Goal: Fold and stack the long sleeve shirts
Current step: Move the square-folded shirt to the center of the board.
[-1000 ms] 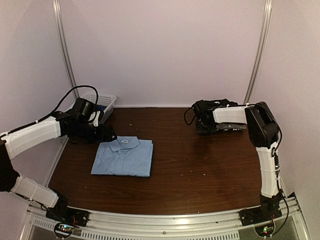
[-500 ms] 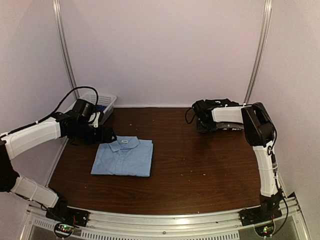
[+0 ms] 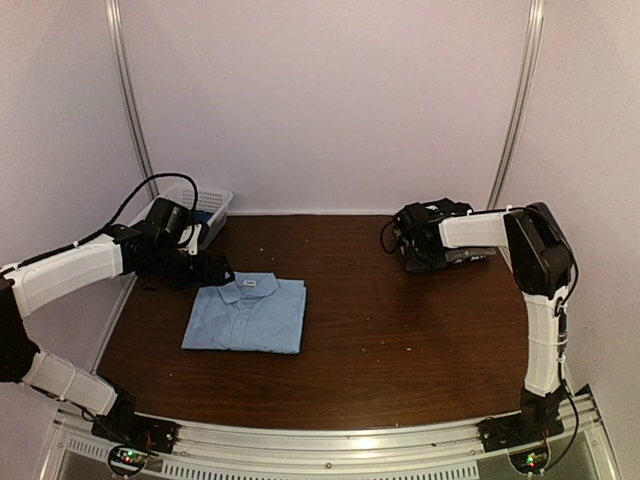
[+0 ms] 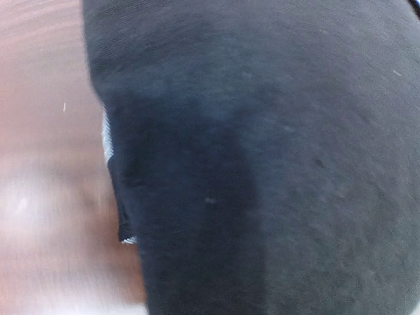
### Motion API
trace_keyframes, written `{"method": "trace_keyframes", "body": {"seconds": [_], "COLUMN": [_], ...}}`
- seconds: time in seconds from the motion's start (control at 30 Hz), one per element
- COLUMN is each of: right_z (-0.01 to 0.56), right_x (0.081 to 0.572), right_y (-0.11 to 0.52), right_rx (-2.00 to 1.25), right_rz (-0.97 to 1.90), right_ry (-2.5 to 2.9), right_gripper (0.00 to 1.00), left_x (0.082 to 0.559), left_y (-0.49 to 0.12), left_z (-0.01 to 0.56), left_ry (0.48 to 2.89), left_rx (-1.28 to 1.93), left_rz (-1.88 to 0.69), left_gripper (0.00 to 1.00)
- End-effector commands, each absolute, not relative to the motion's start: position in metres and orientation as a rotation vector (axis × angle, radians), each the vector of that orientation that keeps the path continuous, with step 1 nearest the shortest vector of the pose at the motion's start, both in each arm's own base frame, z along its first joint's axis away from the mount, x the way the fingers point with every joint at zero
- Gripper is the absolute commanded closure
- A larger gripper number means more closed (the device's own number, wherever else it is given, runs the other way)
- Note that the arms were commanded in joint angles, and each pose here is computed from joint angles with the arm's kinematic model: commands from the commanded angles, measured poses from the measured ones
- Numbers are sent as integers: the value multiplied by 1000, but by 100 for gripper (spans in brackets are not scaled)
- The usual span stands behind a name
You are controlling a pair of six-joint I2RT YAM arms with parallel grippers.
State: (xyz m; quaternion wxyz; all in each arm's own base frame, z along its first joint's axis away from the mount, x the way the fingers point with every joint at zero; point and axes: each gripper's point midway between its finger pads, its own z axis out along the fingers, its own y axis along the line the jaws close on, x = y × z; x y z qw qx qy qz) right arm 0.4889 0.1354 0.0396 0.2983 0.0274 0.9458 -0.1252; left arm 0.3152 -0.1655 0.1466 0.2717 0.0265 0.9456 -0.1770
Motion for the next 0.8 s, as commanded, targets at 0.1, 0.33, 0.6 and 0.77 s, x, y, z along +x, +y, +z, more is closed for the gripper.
{"method": "trace_keyframes", "body": {"seconds": [0.1, 0.33, 0.6, 0.77], "right_z": [58, 55, 50, 57], "right_x": [429, 366, 322, 319], "right_y": [172, 260, 352, 362], "right_rx": [19, -77, -165, -166], "right_rz": [-102, 229, 464, 512], "right_ry": [2550, 2585, 2582, 2562], "right_gripper": [100, 100, 100, 100], "left_x": [321, 317, 311, 306], "left_y": [-175, -173, -169, -164], "left_z": [147, 137, 131, 129], "left_ry": [2507, 2513, 2522, 2518], "left_rx": [106, 74, 39, 22], "left_rz": [-520, -528, -529, -512], "left_gripper": [3, 3, 3, 3]}}
